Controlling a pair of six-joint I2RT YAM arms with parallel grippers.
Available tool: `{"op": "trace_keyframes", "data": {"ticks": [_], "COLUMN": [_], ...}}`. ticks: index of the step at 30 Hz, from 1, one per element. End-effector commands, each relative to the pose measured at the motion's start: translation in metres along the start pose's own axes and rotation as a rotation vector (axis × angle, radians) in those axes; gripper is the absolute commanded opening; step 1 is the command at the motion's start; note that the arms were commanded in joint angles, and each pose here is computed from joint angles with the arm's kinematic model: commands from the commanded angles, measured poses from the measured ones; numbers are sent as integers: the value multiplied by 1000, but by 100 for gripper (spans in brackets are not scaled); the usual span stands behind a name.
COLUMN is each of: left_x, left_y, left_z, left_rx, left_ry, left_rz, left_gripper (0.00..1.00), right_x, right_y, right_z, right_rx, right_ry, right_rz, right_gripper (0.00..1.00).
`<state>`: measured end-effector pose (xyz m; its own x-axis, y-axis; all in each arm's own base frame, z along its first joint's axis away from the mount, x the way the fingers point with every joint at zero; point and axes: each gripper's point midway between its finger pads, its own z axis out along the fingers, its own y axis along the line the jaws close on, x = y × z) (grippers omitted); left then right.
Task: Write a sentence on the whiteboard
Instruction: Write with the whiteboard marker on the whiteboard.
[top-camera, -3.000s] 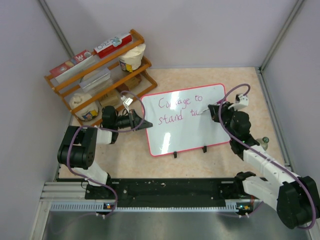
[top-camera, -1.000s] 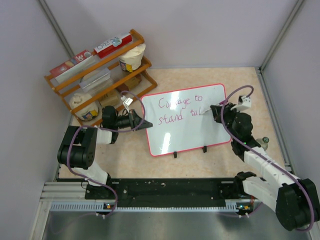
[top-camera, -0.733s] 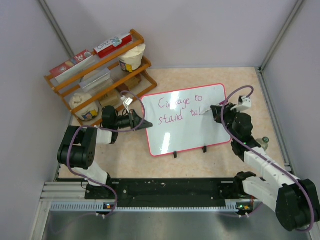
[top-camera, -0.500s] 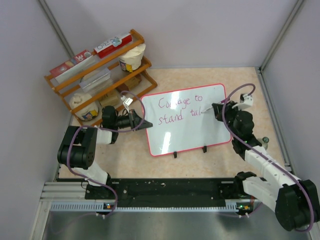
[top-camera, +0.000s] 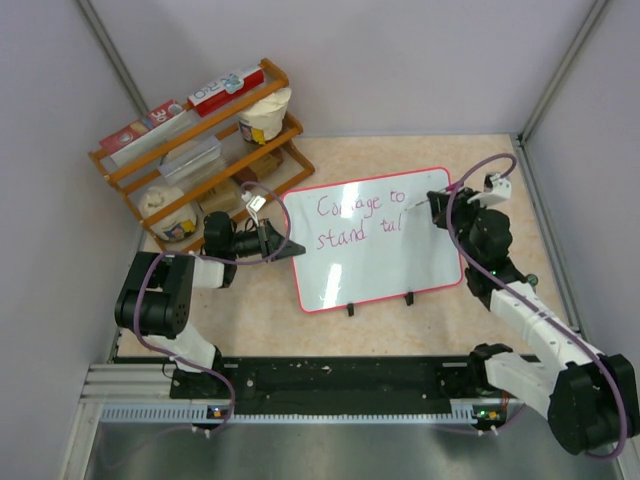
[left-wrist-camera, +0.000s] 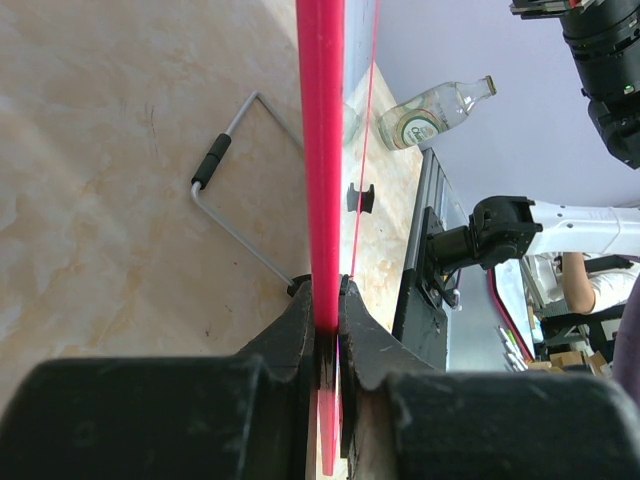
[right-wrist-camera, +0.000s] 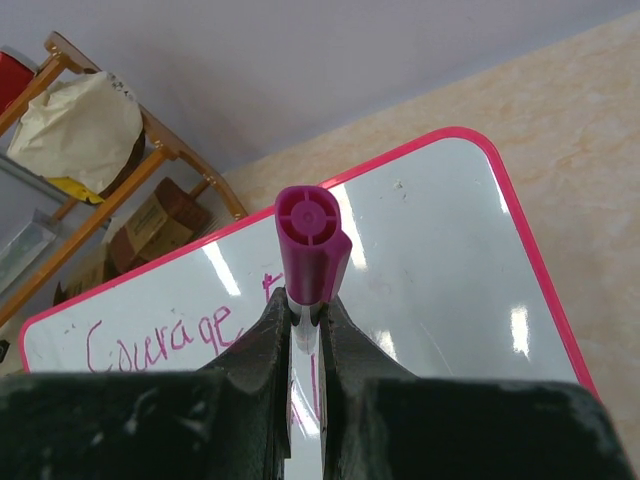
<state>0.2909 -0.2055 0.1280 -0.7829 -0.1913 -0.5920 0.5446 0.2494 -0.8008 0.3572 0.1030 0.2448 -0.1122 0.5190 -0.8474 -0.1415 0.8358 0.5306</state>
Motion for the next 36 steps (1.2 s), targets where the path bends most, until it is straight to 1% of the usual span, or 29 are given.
{"op": "trace_keyframes", "data": {"ticks": [1,16,36], "left_x": [-13,-12,-12], "left_y": [9,8,9], "left_z": [3,3,3], "left_rx": [-41,-39,-41], "left_ry": [-46,-44,-45], "left_rz": [91,88,90], "left_gripper": [0,0,0], "right_x": [-22,-3,38], "right_y": [6,-9,-24], "right_z": [8,16,-9], "right_rx": [-14,20,23], "right_ry": [-53,-4,99], "right_rz": [-12,-5,15], "right_gripper": [0,0,0]}}
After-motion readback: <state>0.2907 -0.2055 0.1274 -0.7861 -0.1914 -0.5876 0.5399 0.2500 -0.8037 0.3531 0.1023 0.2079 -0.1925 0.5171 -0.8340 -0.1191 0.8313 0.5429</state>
